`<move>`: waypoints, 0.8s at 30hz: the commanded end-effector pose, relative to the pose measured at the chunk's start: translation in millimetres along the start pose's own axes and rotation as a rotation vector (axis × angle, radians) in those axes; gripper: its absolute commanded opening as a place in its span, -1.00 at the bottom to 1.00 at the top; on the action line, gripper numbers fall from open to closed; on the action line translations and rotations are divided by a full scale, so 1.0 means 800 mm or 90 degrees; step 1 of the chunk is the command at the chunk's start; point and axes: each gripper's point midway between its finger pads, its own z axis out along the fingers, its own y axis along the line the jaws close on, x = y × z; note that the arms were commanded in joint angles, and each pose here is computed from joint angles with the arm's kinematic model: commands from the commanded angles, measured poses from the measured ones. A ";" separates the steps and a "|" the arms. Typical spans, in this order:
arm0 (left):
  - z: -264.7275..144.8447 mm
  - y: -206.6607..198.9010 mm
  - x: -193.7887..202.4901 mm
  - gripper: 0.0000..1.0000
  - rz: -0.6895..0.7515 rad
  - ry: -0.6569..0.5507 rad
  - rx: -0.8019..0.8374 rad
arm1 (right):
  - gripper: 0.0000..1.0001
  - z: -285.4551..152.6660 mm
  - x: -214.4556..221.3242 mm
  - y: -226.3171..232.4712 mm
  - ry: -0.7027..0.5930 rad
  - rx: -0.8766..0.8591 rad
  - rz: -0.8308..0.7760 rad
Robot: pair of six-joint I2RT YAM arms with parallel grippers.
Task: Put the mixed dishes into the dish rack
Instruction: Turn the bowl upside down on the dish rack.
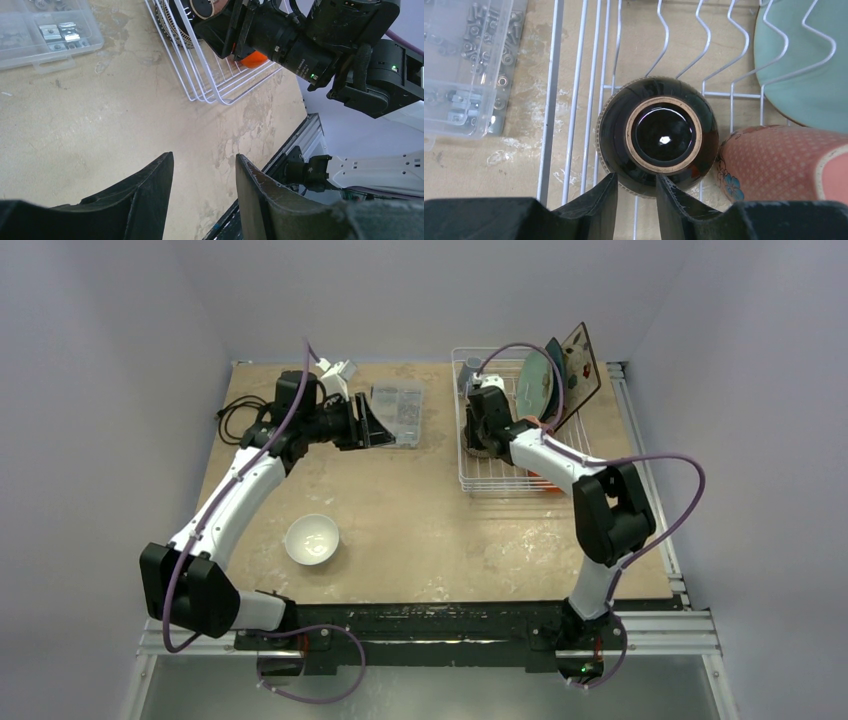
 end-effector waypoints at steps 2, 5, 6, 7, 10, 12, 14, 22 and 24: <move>-0.005 -0.016 -0.026 -0.04 0.010 -0.025 0.034 | -0.25 -0.042 -0.048 -0.005 -0.079 -0.011 0.027; -0.002 -0.009 -0.024 -0.04 0.004 -0.020 0.025 | -0.14 -0.074 -0.053 0.002 -0.101 -0.061 0.047; -0.001 -0.006 -0.023 -0.05 0.003 -0.020 0.018 | -0.10 -0.089 -0.059 0.005 -0.115 -0.085 0.054; -0.001 -0.004 -0.023 -0.05 0.003 -0.018 0.011 | -0.05 -0.099 -0.059 0.008 -0.123 -0.104 0.058; -0.003 0.008 -0.023 -0.05 0.009 -0.017 -0.027 | 0.09 -0.122 -0.057 0.016 -0.135 -0.152 0.063; -0.008 0.020 -0.026 -0.07 0.027 -0.023 -0.078 | 0.15 -0.133 -0.055 0.022 -0.135 -0.180 0.069; -0.018 0.036 -0.029 -0.08 0.054 -0.028 -0.144 | 0.22 -0.139 -0.046 0.026 -0.126 -0.202 0.074; -0.038 0.057 -0.022 -0.09 0.185 -0.019 -0.334 | 0.41 -0.177 -0.044 0.034 -0.144 -0.265 0.101; -0.036 0.056 -0.018 -0.09 0.196 -0.010 -0.346 | 0.43 -0.192 -0.049 0.031 -0.156 -0.269 0.105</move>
